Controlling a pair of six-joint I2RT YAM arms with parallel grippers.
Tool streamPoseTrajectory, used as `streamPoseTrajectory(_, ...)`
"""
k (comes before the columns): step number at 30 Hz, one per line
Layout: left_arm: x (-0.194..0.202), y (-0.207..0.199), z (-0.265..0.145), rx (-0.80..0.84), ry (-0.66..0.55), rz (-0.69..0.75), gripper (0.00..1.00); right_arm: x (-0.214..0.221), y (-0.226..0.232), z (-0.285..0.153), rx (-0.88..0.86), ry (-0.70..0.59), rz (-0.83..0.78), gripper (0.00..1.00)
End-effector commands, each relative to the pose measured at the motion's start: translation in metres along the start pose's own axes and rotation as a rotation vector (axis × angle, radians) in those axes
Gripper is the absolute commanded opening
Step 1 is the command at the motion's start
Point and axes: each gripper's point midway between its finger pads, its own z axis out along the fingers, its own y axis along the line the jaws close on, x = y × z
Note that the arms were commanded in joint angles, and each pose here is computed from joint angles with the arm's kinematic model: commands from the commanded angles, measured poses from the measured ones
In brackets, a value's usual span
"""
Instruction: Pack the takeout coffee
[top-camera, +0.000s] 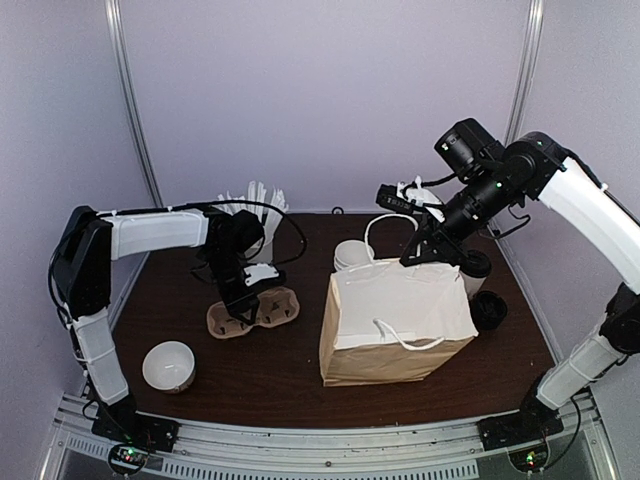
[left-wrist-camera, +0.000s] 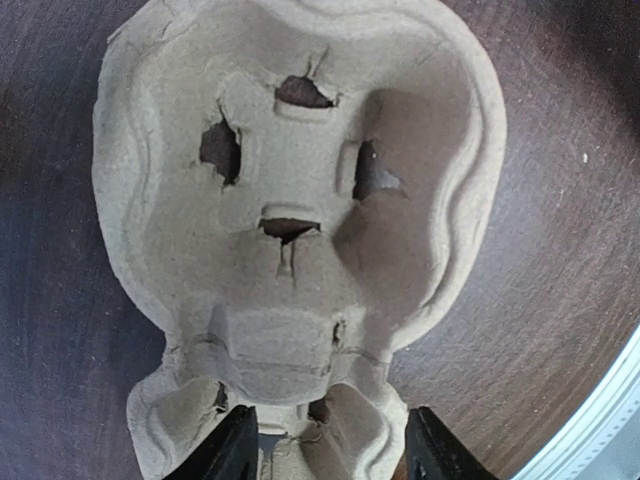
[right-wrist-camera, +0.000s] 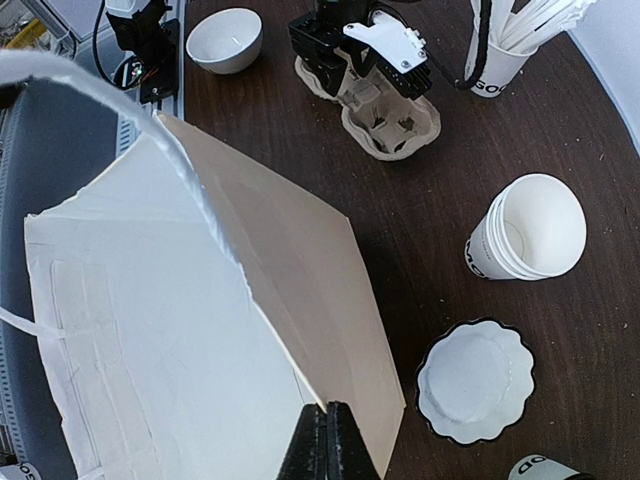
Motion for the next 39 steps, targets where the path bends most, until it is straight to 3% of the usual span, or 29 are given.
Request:
streamPoseTrajectory(1, -0.01, 0.009, -0.003, -0.048, -0.021, 0.068, 0.53, -0.008, 0.003, -0.003, -0.023, -0.032, -0.012, 0.0)
streamPoseTrajectory(12, -0.02, 0.016, 0.005, -0.073, -0.057, 0.099, 0.44, -0.006, 0.003, 0.0, -0.033, -0.026, -0.011, 0.0)
streamPoseTrajectory(25, -0.016, 0.015, 0.02, -0.052, -0.027, 0.11, 0.44, -0.004, 0.006, -0.001, -0.037, -0.026, -0.01, 0.0)
streamPoseTrajectory(39, -0.02, 0.013, 0.019, -0.045, -0.033, 0.106, 0.36, -0.003, 0.006, 0.0, -0.04, -0.027, -0.011, 0.0)
